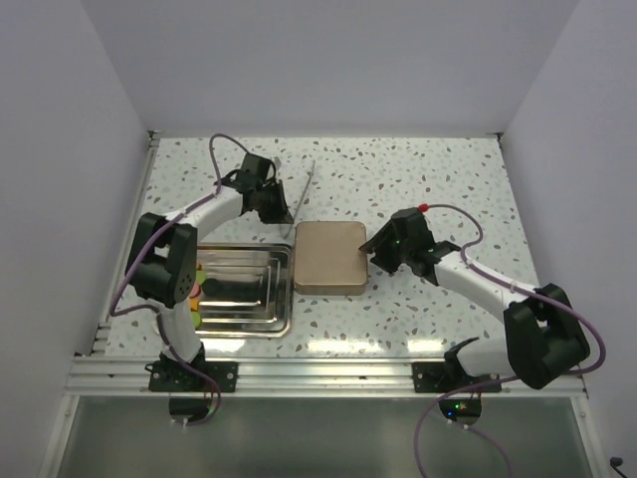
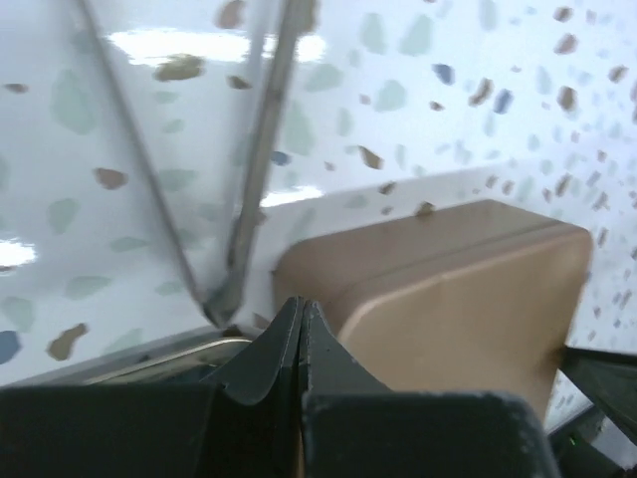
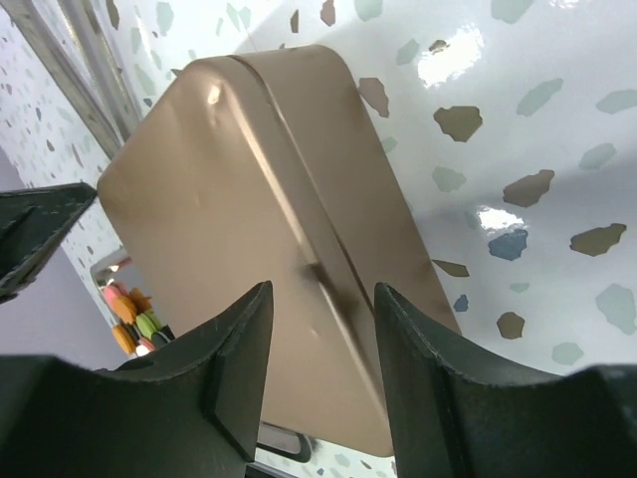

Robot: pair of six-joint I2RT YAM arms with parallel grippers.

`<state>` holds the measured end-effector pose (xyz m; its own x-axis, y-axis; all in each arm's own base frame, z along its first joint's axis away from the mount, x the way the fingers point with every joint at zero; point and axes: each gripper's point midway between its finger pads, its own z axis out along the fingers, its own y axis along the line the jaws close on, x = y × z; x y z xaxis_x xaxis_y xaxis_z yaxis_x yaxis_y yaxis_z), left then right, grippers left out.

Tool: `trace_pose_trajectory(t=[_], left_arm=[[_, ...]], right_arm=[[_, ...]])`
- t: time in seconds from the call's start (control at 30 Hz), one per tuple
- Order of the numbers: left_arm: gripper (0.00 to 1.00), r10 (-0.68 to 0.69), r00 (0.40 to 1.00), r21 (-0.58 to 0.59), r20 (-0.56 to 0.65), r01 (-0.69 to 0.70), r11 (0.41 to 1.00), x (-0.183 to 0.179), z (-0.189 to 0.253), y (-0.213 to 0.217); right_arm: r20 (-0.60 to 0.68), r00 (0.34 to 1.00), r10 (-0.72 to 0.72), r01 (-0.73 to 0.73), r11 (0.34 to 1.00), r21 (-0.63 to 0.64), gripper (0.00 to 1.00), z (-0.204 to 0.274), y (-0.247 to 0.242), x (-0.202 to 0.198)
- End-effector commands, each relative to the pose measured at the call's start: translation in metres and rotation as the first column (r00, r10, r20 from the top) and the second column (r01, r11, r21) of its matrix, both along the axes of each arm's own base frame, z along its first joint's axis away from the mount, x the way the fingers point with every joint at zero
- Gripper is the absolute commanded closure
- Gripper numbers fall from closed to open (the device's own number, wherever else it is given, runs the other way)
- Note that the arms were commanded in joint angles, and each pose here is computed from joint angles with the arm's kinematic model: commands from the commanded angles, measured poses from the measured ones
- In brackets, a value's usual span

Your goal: Pack the cookies

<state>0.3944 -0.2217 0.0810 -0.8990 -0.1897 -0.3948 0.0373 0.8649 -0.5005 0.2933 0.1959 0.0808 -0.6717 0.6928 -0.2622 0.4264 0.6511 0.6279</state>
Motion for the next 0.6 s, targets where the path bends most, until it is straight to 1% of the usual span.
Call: trace_pose_trajectory(t=[0.0, 0.1, 0.23, 0.27, 0.3, 0.43, 0.57], left_arm=[[1.00, 0.067, 0.990, 0.149, -0.126, -0.048, 0.988, -0.013, -0.046, 0.041], [1.00, 0.068, 0.989, 0.150, -0.128, -0.049, 0.987, -0.013, -0.047, 0.043], [1.00, 0.071, 0.993, 0.126, -0.089, -0.059, 0.990, -0.004, -0.029, 0.041], [1.00, 0.069, 0.995, 0.124, -0.076, -0.059, 0.990, -0.003, -0.022, 0.041], [1.00, 0.068, 0.995, 0.123, -0.067, -0.060, 0.991, -0.001, -0.016, 0.041], [1.00, 0.081, 0.997, 0.126, 0.009, -0.082, 0.989, 0.013, 0.018, 0.045], [1.00, 0.100, 0.991, 0.117, 0.087, -0.110, 0.987, 0.016, 0.056, 0.052]], right_arm=[[0.058, 0.998, 0.019, -0.020, 1.000, 0.007, 0.50, 0.021, 0.005, 0.013], [0.071, 0.997, 0.022, -0.023, 1.000, 0.009, 0.48, 0.025, 0.006, 0.018], [0.072, 0.997, 0.042, -0.041, 0.999, -0.011, 0.45, 0.031, 0.007, 0.018], [0.079, 0.996, 0.044, -0.042, 0.999, -0.018, 0.42, 0.034, 0.005, 0.018], [0.082, 0.996, 0.042, -0.038, 0.998, -0.048, 0.37, 0.037, 0.000, 0.019], [0.113, 0.993, 0.039, -0.026, 0.993, -0.114, 0.30, 0.053, -0.013, 0.019], [0.144, 0.989, 0.035, -0.014, 0.989, -0.148, 0.22, 0.072, -0.022, 0.017]])
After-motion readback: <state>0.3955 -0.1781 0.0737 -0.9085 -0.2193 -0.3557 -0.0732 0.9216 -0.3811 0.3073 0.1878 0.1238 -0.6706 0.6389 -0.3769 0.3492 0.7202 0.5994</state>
